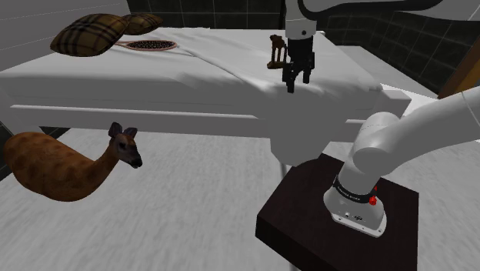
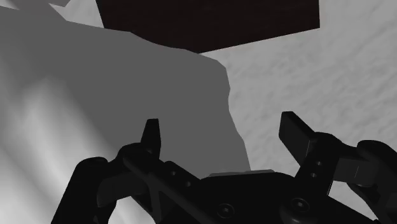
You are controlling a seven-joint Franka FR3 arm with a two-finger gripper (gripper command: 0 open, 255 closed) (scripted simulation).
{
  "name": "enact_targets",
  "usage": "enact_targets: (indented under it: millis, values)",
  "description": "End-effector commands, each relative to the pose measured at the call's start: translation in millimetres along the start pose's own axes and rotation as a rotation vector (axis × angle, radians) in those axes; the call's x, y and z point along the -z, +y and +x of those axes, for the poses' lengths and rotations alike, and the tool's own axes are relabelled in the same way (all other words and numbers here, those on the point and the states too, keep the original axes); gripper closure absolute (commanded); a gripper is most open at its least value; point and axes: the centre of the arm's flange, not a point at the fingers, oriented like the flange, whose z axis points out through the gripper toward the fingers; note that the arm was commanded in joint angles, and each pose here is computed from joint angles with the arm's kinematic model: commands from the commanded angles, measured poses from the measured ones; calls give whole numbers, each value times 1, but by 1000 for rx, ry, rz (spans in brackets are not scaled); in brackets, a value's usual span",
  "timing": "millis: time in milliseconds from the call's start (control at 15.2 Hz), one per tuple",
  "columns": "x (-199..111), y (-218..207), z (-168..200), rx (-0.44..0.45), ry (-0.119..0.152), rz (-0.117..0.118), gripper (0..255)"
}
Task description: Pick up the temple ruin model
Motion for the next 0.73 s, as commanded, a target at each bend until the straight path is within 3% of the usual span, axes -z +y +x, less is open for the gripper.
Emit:
enact_targets:
  millis: [0, 660]
  values:
    - [0, 0, 0, 0, 0, 0, 0]
    - [40, 109, 56, 321, 70, 7, 0]
